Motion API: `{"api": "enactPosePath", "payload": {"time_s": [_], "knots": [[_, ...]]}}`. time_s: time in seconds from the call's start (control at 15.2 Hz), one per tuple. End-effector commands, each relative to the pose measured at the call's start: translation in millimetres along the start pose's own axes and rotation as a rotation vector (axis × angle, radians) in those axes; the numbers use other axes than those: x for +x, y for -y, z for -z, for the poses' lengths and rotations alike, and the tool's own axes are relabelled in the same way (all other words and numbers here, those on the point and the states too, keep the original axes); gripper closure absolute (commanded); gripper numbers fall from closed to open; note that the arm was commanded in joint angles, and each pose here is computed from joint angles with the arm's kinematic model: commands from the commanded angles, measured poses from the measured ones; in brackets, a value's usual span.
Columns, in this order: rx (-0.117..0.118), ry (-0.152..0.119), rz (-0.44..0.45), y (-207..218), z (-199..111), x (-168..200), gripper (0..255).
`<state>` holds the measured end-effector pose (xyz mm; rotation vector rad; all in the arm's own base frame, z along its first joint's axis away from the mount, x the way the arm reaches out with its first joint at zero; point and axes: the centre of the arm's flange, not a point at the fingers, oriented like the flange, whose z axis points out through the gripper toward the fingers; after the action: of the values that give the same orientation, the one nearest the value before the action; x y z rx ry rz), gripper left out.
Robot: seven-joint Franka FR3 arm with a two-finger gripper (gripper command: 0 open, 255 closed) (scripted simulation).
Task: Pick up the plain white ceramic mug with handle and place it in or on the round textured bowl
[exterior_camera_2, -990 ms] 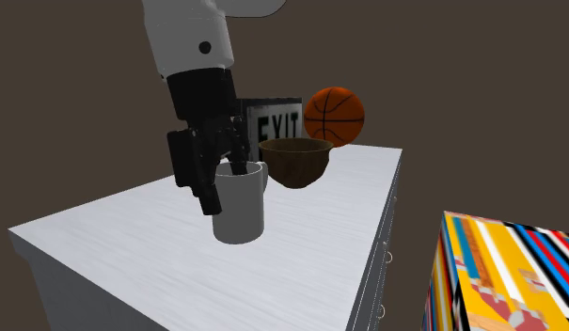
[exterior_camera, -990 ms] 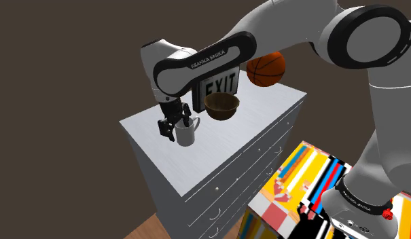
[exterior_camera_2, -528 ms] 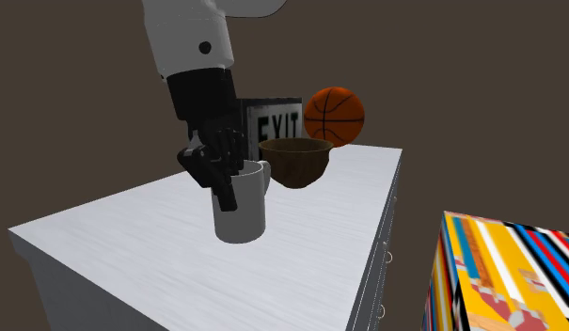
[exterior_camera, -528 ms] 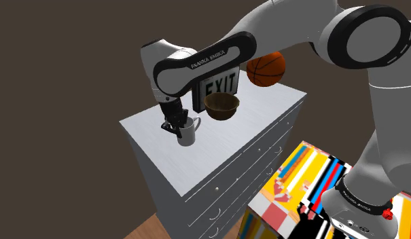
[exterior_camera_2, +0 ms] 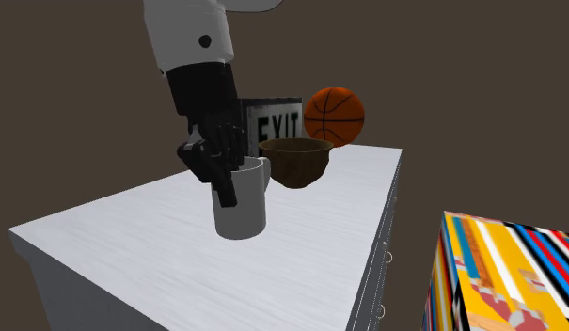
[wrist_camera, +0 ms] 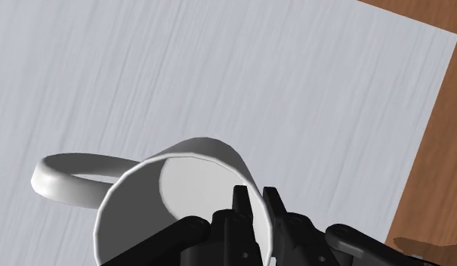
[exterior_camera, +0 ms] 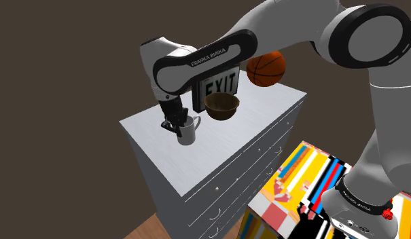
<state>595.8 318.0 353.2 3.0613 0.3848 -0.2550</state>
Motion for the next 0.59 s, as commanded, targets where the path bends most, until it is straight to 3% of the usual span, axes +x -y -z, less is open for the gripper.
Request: {"api": "enactPosePath", "payload": {"time_s": [0.0, 0.53], "knots": [[0.000, 0.000, 0.000, 0, 10, -1, 255], [0.000, 0.000, 0.000, -1, 51, -8, 255]]}}
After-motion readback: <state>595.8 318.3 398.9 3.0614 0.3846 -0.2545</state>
